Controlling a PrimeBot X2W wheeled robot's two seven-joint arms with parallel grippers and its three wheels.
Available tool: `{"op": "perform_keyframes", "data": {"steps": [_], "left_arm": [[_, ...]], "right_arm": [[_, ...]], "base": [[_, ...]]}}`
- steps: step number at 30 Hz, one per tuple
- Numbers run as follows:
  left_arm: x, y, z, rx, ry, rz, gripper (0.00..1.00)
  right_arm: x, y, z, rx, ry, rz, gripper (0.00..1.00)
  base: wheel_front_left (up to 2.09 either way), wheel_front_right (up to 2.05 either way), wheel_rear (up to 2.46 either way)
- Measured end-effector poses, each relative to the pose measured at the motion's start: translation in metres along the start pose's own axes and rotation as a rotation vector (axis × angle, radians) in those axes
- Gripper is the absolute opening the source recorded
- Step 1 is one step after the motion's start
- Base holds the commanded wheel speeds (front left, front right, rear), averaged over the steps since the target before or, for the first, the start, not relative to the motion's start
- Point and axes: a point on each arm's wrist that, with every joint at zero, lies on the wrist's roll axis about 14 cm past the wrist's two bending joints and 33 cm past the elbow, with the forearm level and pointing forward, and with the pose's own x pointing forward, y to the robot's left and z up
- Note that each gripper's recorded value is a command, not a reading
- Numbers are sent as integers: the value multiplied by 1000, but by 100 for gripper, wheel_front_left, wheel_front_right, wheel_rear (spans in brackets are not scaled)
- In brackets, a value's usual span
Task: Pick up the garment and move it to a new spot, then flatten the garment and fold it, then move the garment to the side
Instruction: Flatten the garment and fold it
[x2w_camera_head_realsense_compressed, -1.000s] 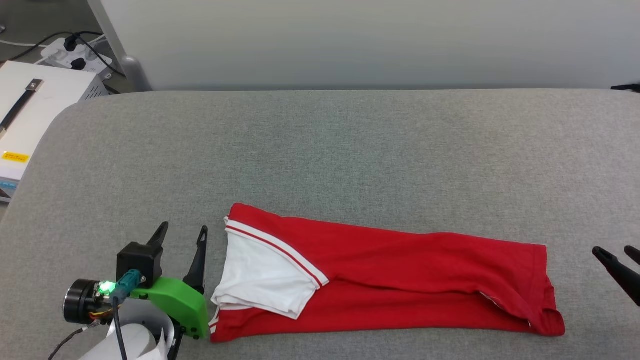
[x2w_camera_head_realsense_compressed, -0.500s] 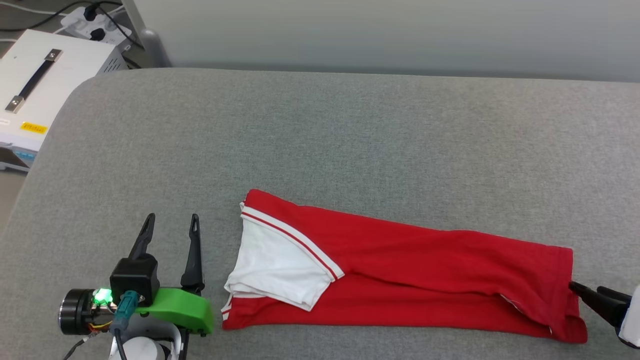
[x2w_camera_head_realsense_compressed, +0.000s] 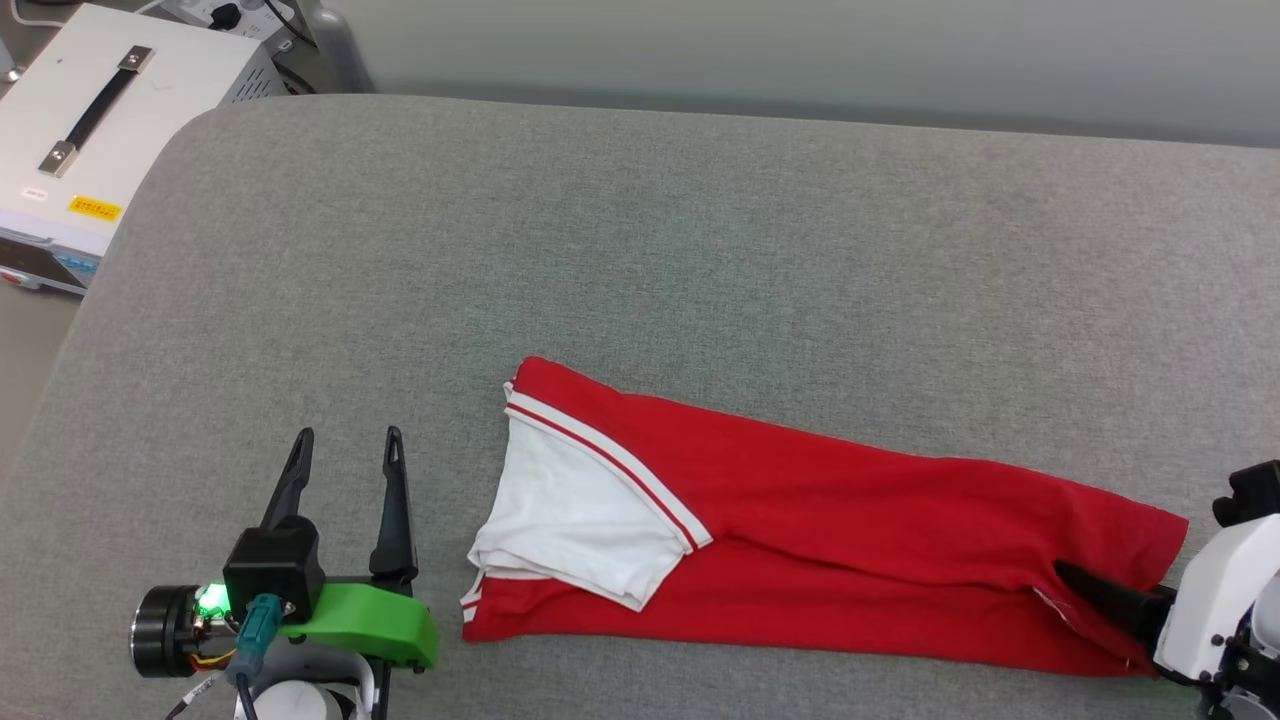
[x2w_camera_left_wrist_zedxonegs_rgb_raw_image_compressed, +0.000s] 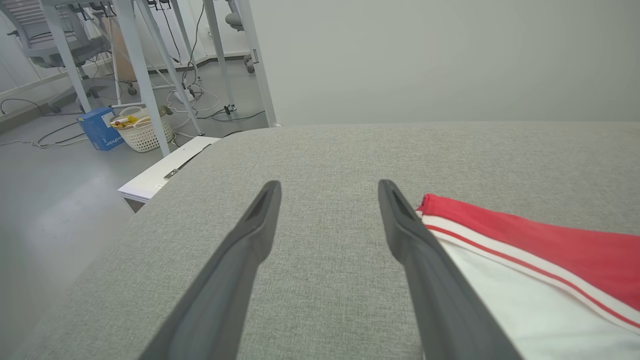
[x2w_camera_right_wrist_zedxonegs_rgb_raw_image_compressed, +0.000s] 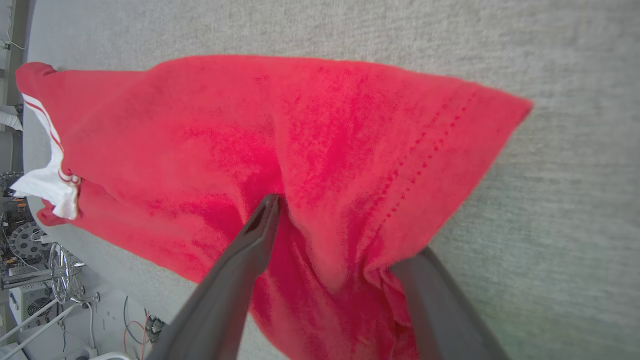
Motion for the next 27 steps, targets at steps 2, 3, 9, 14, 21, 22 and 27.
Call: {"op": "perform_keyframes", "data": {"steps": [2,3,9,14,21,22,27], "left_arm": [[0,0,1,-4,-6,2,100],[0,-1,1,-6,-8,0,100],[0,-4,6,-10,-29,-4,100],[0,-3,10,-6,-45,6,100],[-5,1,12,4,-53,24,100],[-5,1,13,5,-56,24,100],[-8,0,16,10,-65,19,100]], "right_arm": [[3,6,-1,-3,3,17,100],[5,9,-2,-6,1,24,100],[16,20,-2,-17,-9,53,100],[22,24,2,-43,-35,59,0],[21,17,6,-53,-67,36,0],[19,14,7,-54,-67,30,0],[5,-7,16,-79,-87,-30,0]], "base": [[0,0,0],[0,0,0],[0,0,0],[0,0,0],[0,0,0],[0,0,0],[0,0,0]]}}
